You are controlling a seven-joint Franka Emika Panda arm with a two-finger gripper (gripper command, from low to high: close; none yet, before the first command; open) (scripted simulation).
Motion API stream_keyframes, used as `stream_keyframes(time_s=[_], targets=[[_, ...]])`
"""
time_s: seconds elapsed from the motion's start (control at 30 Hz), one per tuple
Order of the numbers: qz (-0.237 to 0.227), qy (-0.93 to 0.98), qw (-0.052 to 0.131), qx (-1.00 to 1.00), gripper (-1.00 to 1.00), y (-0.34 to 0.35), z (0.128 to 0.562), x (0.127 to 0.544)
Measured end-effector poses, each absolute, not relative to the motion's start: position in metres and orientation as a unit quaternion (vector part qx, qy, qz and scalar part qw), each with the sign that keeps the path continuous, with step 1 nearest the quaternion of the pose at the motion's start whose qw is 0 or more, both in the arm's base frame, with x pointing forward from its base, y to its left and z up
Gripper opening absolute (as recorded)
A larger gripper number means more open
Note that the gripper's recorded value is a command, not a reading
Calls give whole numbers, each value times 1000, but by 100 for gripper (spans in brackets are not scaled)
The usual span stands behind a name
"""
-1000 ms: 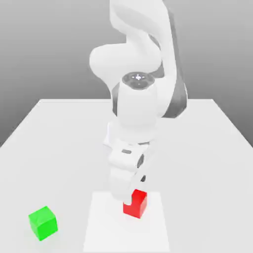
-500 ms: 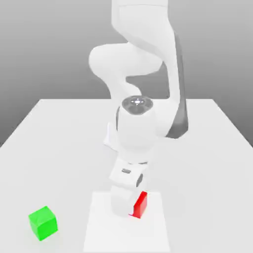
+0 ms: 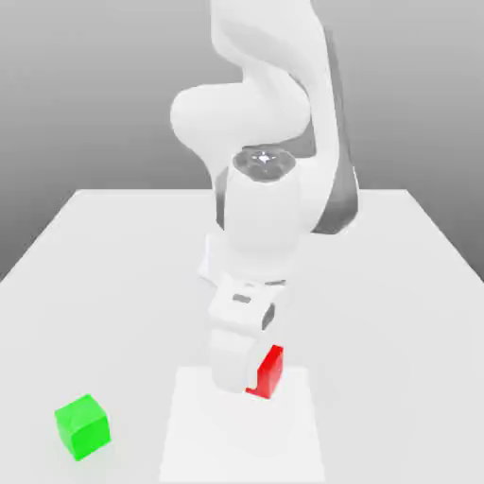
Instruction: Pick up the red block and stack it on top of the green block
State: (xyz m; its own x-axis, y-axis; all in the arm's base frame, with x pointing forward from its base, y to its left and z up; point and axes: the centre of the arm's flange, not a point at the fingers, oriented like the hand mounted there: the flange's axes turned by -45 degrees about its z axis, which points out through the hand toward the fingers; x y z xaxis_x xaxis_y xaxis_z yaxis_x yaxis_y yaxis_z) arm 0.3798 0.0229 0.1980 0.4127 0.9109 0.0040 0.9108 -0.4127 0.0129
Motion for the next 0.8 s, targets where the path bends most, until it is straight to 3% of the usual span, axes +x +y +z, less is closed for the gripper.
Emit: stream_keyframes(time_s=[0.23, 0.8], targets=[[-1, 546, 2, 838, -100, 18, 212, 378], [-6, 535, 9, 845, -100, -141, 239, 423]])
